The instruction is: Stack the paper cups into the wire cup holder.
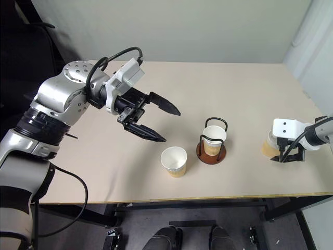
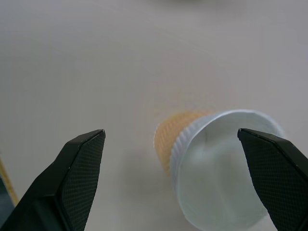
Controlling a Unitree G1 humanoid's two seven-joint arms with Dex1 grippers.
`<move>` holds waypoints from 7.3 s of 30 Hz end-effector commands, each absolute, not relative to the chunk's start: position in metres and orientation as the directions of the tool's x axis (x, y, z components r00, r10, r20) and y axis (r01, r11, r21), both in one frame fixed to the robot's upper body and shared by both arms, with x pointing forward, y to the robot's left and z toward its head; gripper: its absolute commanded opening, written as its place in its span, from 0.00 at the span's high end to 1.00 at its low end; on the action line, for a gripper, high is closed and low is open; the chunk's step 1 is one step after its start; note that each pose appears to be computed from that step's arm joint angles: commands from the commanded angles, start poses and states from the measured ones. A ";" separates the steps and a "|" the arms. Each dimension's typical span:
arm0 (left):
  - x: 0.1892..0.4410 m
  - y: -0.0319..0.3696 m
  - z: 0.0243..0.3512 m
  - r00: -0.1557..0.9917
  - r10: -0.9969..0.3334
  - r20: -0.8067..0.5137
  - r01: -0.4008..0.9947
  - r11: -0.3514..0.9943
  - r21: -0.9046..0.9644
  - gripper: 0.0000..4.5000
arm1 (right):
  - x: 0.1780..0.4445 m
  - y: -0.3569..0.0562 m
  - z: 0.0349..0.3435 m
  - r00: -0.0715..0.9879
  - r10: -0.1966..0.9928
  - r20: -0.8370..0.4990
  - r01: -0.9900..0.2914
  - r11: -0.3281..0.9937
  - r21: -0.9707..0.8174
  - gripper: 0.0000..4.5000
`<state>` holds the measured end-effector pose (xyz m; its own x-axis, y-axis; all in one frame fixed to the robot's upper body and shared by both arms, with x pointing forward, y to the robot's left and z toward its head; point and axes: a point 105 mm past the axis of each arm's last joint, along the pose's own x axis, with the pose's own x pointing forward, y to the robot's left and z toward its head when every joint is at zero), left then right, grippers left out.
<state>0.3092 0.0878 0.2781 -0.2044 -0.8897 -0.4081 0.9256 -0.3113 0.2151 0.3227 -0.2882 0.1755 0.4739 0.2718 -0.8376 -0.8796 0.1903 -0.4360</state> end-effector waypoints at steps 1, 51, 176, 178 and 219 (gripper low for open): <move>0.305 0.096 0.288 -0.196 -0.891 -0.410 0.911 -0.320 0.259 0.01 | 0.325 -0.296 0.185 0.488 0.233 -0.841 -0.873 0.156 -0.463 0.00; 0.331 0.144 0.275 -0.014 -0.911 -0.412 0.940 -0.153 0.305 0.00 | 0.279 -0.149 0.339 0.451 0.708 -0.543 -0.830 0.110 -0.546 0.99; 0.341 0.099 0.239 0.050 -0.660 -0.749 0.958 -0.180 0.223 0.00 | 0.264 -0.152 0.323 0.387 0.779 -0.494 -0.903 0.212 -0.373 0.25; 0.339 0.095 0.239 0.047 -0.645 -0.762 0.955 -0.196 0.225 0.00 | 0.263 -0.154 0.323 0.388 0.773 -0.501 -0.903 0.212 -0.372 0.25; 0.329 0.075 0.186 -0.054 -0.543 -0.838 0.906 -0.380 0.187 0.21 | 0.260 -0.157 0.329 0.377 0.784 -0.494 -0.908 0.207 -0.364 0.24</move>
<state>0.3352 0.0784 0.1784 -0.0266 -0.5344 -0.8448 0.9306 -0.3218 0.1743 0.2638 -0.1574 0.3186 0.3541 0.7774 -0.5198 -0.9248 0.2085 -0.3181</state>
